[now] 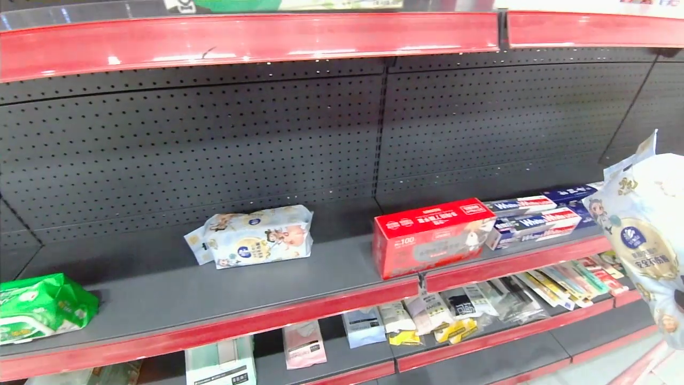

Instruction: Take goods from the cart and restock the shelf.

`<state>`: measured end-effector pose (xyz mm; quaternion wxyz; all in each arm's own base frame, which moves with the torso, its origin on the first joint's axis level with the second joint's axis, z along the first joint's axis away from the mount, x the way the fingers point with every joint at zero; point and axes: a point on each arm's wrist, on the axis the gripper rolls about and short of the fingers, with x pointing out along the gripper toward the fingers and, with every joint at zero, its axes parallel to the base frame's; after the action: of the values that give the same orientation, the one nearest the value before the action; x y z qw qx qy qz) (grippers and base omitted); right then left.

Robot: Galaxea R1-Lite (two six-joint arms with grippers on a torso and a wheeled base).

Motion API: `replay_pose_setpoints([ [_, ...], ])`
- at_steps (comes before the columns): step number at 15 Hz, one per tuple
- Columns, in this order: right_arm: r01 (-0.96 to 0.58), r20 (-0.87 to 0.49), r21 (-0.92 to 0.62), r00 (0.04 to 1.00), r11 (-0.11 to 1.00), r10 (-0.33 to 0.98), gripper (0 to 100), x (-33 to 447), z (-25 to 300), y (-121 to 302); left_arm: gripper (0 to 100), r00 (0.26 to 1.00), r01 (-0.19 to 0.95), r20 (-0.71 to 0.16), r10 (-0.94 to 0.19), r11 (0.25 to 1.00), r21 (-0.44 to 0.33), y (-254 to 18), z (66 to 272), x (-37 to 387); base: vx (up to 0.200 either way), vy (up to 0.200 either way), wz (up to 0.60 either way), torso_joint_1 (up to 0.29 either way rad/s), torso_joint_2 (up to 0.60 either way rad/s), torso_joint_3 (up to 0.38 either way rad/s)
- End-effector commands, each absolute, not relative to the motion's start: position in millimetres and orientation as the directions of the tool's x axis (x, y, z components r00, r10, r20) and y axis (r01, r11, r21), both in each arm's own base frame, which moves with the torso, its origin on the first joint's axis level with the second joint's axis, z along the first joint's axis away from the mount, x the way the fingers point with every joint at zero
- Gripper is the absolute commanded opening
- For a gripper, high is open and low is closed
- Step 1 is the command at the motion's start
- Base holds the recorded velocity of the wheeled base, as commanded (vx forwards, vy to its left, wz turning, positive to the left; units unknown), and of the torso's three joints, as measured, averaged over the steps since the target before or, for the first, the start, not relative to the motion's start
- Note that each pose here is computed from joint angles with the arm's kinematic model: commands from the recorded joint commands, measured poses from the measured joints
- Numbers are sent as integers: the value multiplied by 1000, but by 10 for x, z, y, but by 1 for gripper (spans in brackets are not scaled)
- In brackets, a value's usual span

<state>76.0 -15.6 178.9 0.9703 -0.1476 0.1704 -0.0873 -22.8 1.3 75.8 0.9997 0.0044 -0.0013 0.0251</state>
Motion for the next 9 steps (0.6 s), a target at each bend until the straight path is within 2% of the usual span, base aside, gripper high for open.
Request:
replay_pose_setpoints([
  [1,169,-268,-324,927,931,-261,0,675,1805,-167,100,999,-51,2,51,999,9,13,758,-227,0,0,0,0,0,0],
  [3,229,-205,-322,930,919,-304,0,531,1826,-157,100,999,-51,2,51,999,11,13,758,-227,0,0,0,0,0,0],
  [6,239,-166,-315,939,919,-301,0,432,1803,-130,100,999,-49,-5,49,999,11,12,760,-222,0,0,0,0,0,0],
  [9,237,-139,-309,947,921,-291,0,389,1789,-114,100,1000,16,-21,-15,1000,21,-1,768,-209,0,0,0,0,0,0],
])
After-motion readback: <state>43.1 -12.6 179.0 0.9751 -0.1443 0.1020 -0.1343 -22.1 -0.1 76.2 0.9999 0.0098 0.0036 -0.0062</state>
